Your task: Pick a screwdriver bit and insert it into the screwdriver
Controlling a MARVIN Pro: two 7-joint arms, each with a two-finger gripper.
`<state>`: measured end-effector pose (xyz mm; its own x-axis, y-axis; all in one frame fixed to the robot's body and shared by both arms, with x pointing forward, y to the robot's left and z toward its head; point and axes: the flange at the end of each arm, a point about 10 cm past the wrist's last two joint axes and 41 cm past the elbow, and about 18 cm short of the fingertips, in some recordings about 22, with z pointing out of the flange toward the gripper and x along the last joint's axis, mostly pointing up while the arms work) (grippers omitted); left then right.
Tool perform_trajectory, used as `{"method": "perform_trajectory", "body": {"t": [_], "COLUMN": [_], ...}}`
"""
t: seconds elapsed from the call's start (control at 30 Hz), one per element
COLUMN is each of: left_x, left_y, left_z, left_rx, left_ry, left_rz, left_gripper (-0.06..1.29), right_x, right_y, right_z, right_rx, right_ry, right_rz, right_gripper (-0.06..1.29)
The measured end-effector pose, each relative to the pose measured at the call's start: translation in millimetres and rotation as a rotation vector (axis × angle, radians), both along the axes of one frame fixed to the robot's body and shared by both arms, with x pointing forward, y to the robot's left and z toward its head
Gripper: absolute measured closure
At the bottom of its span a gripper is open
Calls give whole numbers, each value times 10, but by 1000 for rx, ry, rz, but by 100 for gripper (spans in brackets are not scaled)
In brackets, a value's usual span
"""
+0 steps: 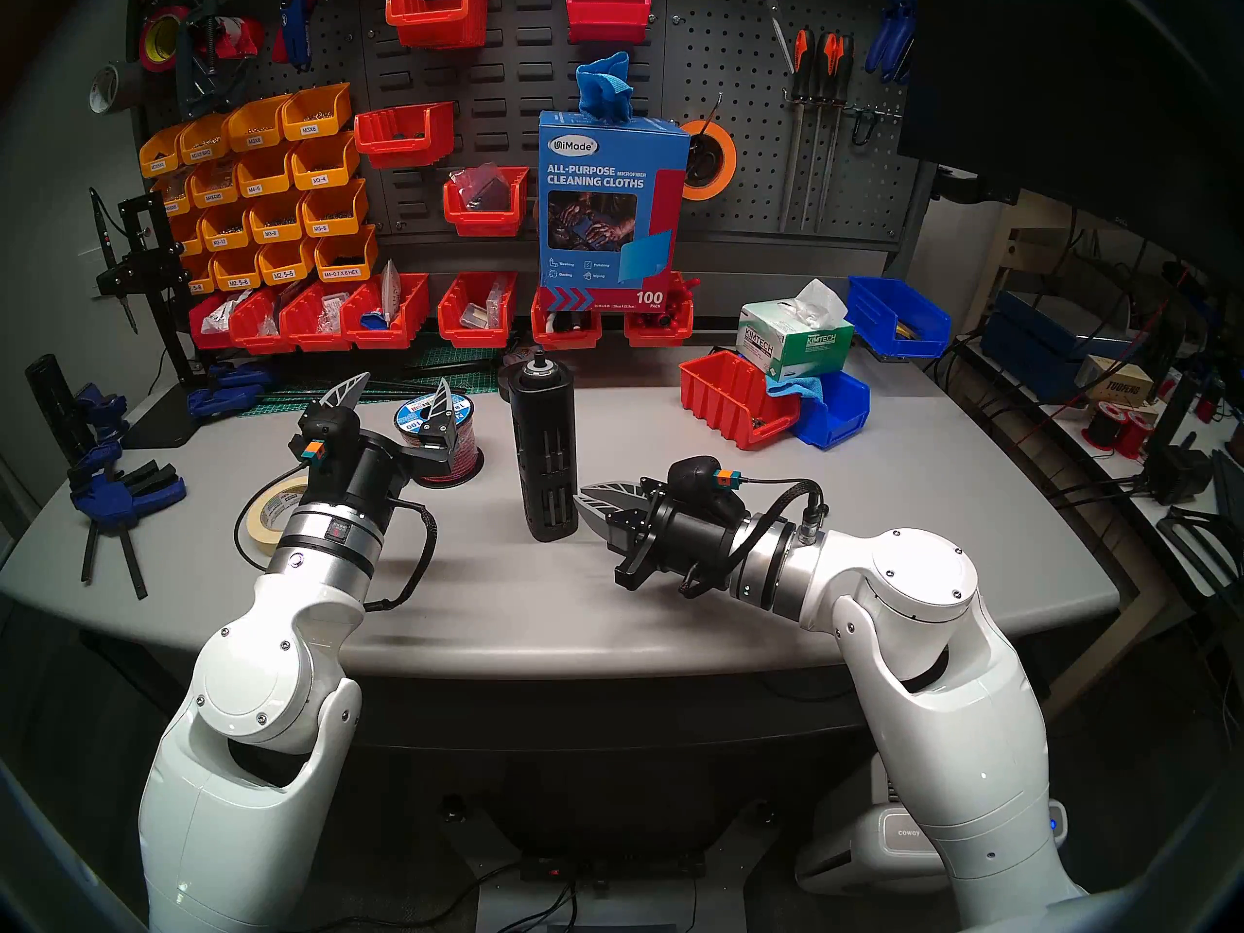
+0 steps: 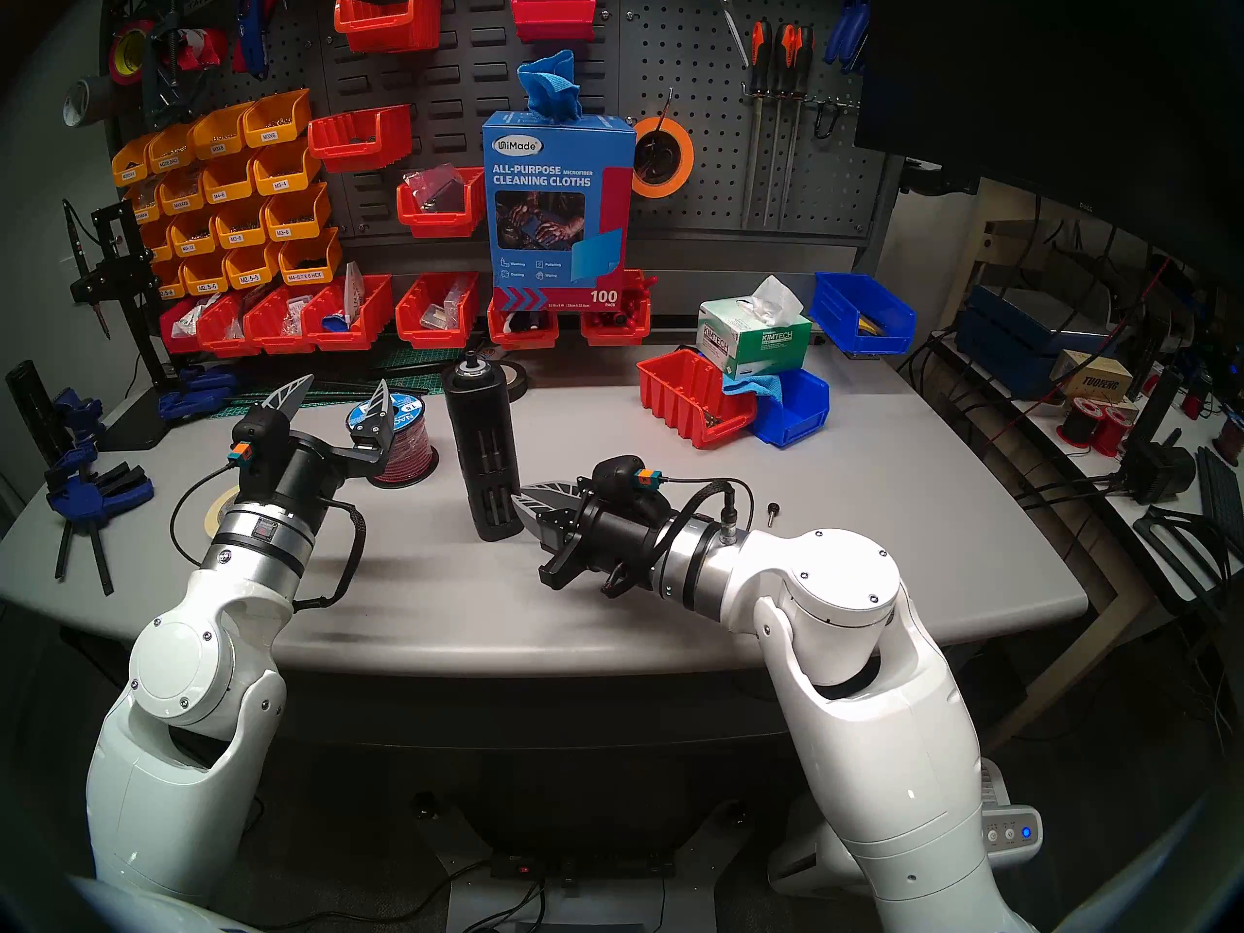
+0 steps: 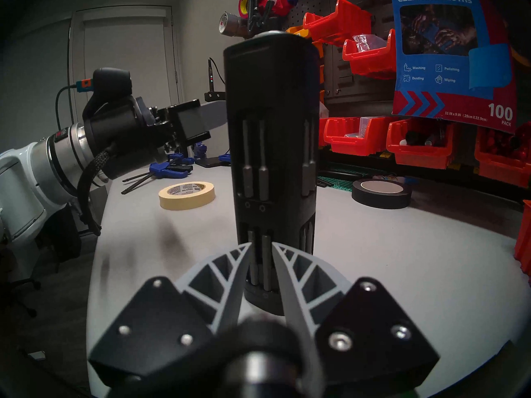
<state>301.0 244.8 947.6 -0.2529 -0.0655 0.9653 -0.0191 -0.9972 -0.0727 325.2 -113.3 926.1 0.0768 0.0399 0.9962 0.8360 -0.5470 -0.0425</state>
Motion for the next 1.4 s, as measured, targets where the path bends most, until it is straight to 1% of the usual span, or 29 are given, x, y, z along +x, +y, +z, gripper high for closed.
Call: {"method": "perform_trajectory", "body": {"t": [0.17,0.27,0.3,0.47,0.57,0.6,0.67,0.73,0.77,0.8,0.83,1.0,1.1,1.27,1.4], "left_x": [0,0,0,0,0,-1,-6,-14,-21,-29,-44,-131,-195,-221,-225], "left_y": [0,0,0,0,-2,-5,-18,-30,-34,-36,-37,-48,-36,-43,-84], "left_z": [-1,-1,0,0,-1,4,27,59,79,99,129,226,274,270,260], "left_rx": [0,0,0,0,-8,-15,-34,-46,-51,-55,-61,-69,-61,-58,-69], "left_ry": [0,0,0,0,5,9,23,40,49,59,74,116,140,178,216], "left_rz": [0,0,0,0,-4,-10,-26,-50,-63,-76,-97,-178,-227,-260,-296], "left_gripper": [0,0,0,0,0,0,0,0,0,0,0,0,0,0,0], "right_x": [-15,-15,-46,-48,-54,-57,-65,-74,-78,-81,-86,-93,-91,-90,-91], "right_y": [20,20,75,80,100,109,125,141,148,154,162,180,186,187,189], "right_z": [-30,-30,-73,-76,-78,-82,-94,-107,-113,-119,-126,-135,-130,-129,-128], "right_rx": [22,22,28,29,30,31,33,34,34,33,32,28,27,23,15], "right_ry": [-7,-7,-16,-16,-31,-37,-44,-49,-52,-54,-58,-71,-80,-87,-92], "right_rz": [-43,-43,-78,-80,-101,-110,-126,-137,-141,-145,-150,-161,-165,-168,-169], "right_gripper": [88,88,88,88,85,78,71,55,30,13,3,2,2,2,2]}}
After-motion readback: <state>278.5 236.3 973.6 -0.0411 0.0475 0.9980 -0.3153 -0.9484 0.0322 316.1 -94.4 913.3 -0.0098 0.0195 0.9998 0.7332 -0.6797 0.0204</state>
